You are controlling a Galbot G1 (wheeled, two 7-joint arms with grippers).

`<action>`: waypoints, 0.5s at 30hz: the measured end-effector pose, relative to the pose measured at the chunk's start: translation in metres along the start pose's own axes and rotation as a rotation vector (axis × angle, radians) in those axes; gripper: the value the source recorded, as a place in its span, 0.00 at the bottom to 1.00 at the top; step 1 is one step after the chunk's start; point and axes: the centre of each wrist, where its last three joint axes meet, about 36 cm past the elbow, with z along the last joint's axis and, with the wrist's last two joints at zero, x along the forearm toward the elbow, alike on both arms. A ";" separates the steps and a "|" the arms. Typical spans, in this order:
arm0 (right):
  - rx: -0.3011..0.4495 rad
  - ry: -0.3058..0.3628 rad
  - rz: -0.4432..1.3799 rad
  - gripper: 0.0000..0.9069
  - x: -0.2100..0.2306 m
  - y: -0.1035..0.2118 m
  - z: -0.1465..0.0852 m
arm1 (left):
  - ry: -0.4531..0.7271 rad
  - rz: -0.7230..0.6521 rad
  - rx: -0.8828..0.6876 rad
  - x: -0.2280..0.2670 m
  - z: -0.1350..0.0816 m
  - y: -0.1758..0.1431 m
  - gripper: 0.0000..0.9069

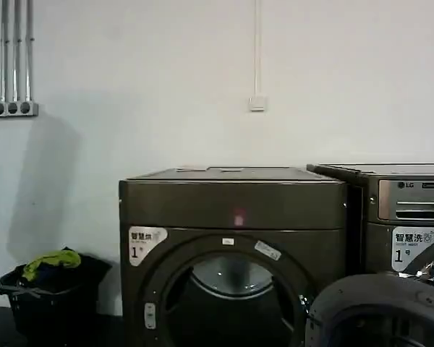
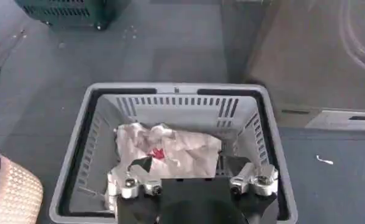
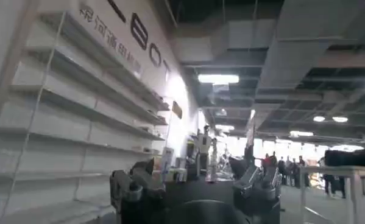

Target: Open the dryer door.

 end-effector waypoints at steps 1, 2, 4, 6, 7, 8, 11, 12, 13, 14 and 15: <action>0.007 0.007 0.008 1.00 0.001 -0.003 0.000 | 0.000 0.000 -0.002 0.000 0.000 0.000 1.00; 0.016 0.024 0.018 1.00 0.003 -0.007 0.001 | 0.000 0.000 -0.002 -0.001 0.001 0.000 1.00; 0.022 0.042 0.035 1.00 0.006 -0.012 0.002 | 0.000 0.001 -0.003 -0.002 0.002 0.001 1.00; 0.022 0.058 0.055 1.00 0.007 -0.016 0.002 | 0.000 0.000 -0.007 -0.003 0.003 0.001 1.00; 0.021 0.067 0.067 1.00 0.008 -0.017 0.002 | 0.001 0.000 -0.008 -0.003 0.003 0.001 1.00; 0.020 0.074 0.078 1.00 0.008 -0.018 0.002 | 0.000 0.000 -0.008 -0.003 0.003 0.001 1.00; 0.012 0.095 0.106 1.00 0.009 -0.020 0.001 | -0.002 0.000 -0.008 -0.002 0.002 0.001 1.00; 0.011 0.098 0.112 1.00 0.009 -0.020 0.001 | -0.003 0.000 -0.008 -0.002 0.002 0.001 1.00; 0.010 0.101 0.116 1.00 0.009 -0.020 0.001 | -0.003 0.000 -0.009 -0.002 0.002 0.001 1.00; 0.010 0.102 0.117 1.00 0.009 -0.020 0.000 | -0.003 0.000 -0.010 -0.002 0.001 0.000 1.00; 0.010 0.102 0.118 1.00 0.009 -0.020 0.000 | -0.003 0.000 -0.011 -0.001 0.001 0.000 1.00</action>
